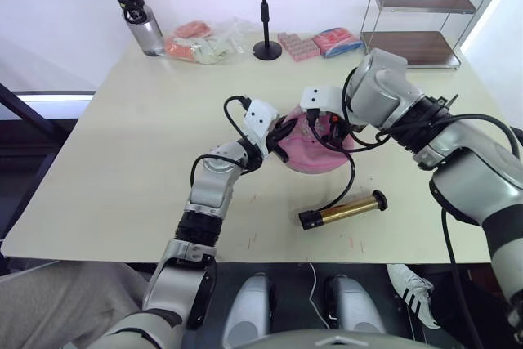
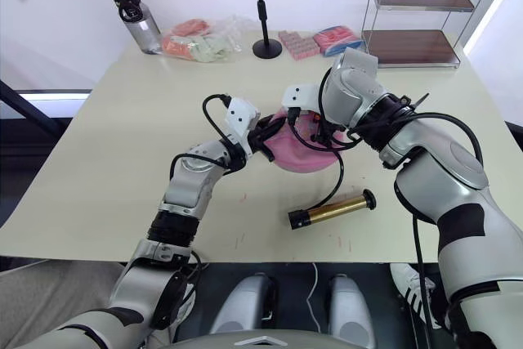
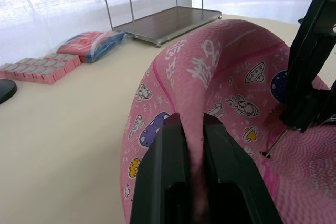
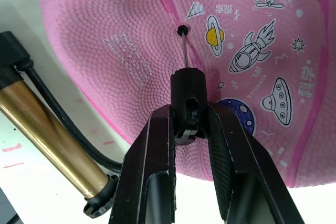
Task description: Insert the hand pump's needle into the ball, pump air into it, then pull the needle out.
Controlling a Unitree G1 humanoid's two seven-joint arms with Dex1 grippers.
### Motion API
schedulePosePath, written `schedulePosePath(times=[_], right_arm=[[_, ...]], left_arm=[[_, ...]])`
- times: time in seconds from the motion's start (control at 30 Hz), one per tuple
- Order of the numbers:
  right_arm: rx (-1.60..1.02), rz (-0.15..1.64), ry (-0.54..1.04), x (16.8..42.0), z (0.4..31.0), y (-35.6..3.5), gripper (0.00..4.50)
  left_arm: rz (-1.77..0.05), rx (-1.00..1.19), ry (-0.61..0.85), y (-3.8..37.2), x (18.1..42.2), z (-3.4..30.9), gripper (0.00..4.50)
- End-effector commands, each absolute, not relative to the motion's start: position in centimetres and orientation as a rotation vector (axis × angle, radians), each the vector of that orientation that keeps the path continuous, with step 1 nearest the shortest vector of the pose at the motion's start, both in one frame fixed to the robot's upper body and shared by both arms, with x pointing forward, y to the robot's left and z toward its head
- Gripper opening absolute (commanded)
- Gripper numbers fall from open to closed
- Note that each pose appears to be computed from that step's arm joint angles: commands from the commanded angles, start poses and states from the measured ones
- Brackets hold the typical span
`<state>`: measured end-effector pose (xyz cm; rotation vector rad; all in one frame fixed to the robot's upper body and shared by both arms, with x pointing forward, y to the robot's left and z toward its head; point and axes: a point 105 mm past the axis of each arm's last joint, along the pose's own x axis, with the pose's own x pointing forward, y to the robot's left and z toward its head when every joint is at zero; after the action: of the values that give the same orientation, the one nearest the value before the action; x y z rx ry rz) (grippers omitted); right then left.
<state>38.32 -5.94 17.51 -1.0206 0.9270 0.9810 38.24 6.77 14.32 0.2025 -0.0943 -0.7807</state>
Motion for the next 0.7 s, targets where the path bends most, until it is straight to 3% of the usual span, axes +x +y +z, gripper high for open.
schedulePosePath(times=[0.03, 0.7], right_arm=[[-1.029, 1.001, 0.907, 38.3, 17.0, -5.0, 0.33], [-1.011, 1.109, 0.869, 36.5, 17.4, -1.0, 0.33]], left_arm=[[-0.895, 0.176, -0.087, 4.3, 36.8, 13.8, 0.04], [-0.903, 0.157, -0.050, 3.7, 36.7, 12.9, 0.04]])
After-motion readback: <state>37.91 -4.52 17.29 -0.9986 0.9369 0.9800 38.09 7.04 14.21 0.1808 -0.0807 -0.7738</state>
